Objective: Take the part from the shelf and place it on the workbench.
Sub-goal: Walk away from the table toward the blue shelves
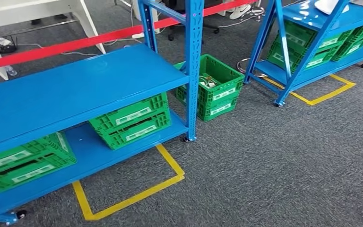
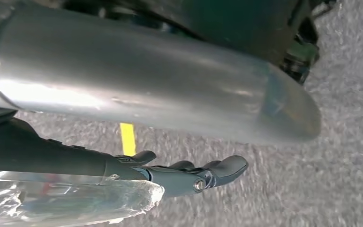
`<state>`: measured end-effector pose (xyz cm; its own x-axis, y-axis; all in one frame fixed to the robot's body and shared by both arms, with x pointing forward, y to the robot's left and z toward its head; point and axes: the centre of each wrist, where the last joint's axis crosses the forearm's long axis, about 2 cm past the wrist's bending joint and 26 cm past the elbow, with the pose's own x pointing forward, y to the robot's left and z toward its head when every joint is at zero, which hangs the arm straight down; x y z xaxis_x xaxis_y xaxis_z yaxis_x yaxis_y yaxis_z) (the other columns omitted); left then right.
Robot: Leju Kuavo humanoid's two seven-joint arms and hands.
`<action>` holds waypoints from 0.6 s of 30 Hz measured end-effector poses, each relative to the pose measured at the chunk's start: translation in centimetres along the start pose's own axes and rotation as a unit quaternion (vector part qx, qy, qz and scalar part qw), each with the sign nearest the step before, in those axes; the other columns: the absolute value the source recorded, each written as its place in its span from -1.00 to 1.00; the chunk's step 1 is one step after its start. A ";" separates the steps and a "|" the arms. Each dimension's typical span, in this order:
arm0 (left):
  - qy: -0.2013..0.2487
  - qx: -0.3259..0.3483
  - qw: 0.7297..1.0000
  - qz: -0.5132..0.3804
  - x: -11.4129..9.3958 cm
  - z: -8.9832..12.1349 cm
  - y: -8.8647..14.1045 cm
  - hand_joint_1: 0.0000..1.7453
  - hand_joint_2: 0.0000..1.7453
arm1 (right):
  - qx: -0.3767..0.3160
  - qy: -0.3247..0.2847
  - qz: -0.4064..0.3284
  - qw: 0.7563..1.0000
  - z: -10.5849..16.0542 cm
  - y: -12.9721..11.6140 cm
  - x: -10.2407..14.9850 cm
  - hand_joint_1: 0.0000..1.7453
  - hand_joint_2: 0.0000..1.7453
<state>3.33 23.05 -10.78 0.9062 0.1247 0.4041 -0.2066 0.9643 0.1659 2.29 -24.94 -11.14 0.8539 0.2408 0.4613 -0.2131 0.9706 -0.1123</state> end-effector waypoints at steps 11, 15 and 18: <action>-0.001 0.004 1.000 0.003 0.1 0.0 -0.2 -1.00 -1.00 | -0.002 -0.002 -0.002 1.000 -0.1 0.0 0.2 -1.00 -1.00; -0.002 0.003 1.000 0.003 0.3 0.0 -0.3 -1.00 -1.00 | -0.001 -0.001 -0.002 1.000 0.0 0.0 0.1 -1.00 -1.00; -0.002 0.003 1.000 0.003 0.2 0.0 -0.3 -1.00 -1.00 | -0.002 -0.002 -0.002 1.000 -0.1 0.0 0.2 -1.00 -1.00</action>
<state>3.57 22.77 -10.71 0.9036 0.1300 0.4082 -0.2148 0.9619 0.1691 2.53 -24.93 -11.11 0.8532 0.2361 0.4651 -0.2071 0.9717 -0.1135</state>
